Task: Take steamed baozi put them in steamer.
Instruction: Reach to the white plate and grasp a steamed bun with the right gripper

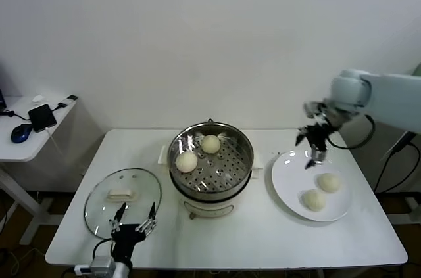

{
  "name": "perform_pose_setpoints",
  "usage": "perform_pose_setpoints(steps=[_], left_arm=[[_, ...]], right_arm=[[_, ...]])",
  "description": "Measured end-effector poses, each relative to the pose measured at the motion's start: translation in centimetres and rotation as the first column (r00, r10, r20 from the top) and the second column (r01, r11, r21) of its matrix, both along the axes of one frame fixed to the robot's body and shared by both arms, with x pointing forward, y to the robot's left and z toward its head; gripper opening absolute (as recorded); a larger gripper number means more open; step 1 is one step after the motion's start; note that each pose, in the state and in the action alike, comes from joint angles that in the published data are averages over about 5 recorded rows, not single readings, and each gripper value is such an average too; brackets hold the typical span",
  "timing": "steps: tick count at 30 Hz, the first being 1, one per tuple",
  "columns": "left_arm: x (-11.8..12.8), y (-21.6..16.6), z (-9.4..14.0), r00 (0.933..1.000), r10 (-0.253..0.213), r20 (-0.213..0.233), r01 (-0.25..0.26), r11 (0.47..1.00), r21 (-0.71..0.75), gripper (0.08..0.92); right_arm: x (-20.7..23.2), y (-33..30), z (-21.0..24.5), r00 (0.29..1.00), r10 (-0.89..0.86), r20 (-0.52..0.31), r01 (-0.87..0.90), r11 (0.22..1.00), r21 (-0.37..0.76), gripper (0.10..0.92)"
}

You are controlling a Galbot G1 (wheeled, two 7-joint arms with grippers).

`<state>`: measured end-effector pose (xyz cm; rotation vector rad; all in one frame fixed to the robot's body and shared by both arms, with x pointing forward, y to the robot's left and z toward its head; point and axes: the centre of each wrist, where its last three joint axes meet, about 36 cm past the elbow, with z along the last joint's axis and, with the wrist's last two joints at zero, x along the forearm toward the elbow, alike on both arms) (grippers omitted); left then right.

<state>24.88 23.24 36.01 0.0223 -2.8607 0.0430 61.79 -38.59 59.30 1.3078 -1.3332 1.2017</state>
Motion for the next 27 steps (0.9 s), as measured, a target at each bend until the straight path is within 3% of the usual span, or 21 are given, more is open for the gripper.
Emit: perform_pose_setpoints(steps=[14,27], left_arm=[[-0.4,0.0,-0.1,0.9999,0.009,-0.004,-0.009,1.000,0.006,0.823],[-0.3,0.0,-0.2,1.0000,0.008,-0.004,-0.008,1.000,0.011,0.823]], right_arm=[[-3.4,-3.7,-10.7,0.996,-0.085,-0.021,0.084,0.995,-0.054,0.823],[-3.4,-2.7,-13.5,0.992,-0.122,0.014,0.123,0.991,-0.046,0.816]])
